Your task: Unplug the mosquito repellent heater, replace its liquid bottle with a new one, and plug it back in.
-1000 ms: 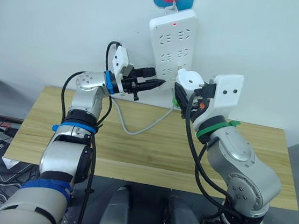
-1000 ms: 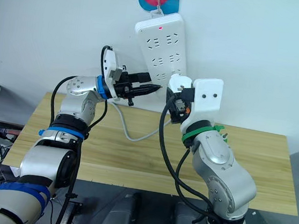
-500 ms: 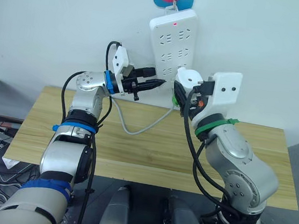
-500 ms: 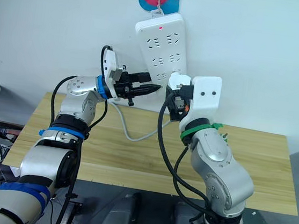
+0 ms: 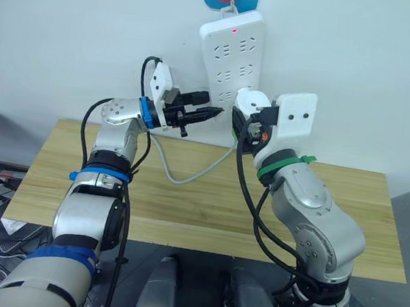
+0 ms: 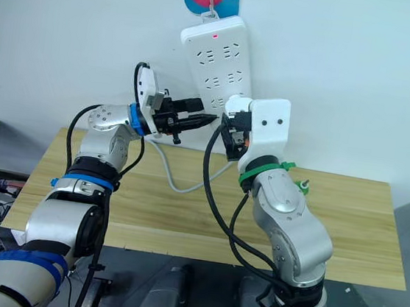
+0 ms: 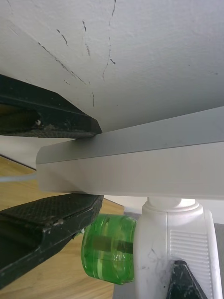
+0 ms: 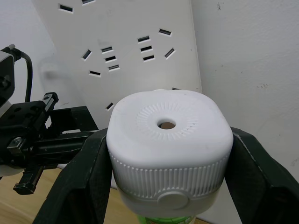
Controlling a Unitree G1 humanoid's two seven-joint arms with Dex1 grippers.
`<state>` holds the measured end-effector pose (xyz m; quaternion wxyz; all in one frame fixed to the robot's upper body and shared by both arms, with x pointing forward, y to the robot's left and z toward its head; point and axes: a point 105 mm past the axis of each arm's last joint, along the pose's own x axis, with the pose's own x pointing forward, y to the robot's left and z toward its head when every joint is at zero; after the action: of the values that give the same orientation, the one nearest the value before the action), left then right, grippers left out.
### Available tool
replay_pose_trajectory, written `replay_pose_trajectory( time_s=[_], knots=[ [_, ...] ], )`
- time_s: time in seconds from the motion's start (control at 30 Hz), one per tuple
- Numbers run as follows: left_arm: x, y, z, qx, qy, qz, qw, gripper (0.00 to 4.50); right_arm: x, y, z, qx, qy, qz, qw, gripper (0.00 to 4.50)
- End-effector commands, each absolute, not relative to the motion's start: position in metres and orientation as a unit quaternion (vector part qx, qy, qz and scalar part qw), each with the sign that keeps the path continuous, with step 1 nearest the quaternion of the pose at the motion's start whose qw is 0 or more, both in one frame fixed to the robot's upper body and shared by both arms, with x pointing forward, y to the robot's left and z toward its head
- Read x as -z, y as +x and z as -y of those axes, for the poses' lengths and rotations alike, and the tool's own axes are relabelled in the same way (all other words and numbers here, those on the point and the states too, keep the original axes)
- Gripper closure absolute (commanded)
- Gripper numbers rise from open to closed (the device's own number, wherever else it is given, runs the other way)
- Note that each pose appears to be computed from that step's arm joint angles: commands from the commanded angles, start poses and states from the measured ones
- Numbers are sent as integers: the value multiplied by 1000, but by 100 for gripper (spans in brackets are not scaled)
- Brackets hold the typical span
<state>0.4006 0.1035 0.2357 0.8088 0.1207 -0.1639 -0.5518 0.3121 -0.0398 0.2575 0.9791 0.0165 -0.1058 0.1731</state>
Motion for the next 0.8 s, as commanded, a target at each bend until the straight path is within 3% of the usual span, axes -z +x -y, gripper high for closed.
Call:
replay_pose_trajectory(
  time_s=[0.03,0.8],
  knots=[
    [-251,393,-89,575,142,195,782,316,-282,313,39,-171,24,157,972,159],
    [-251,391,-88,577,142,194,780,316,-290,331,33,-176,7,172,969,159]
  ],
)
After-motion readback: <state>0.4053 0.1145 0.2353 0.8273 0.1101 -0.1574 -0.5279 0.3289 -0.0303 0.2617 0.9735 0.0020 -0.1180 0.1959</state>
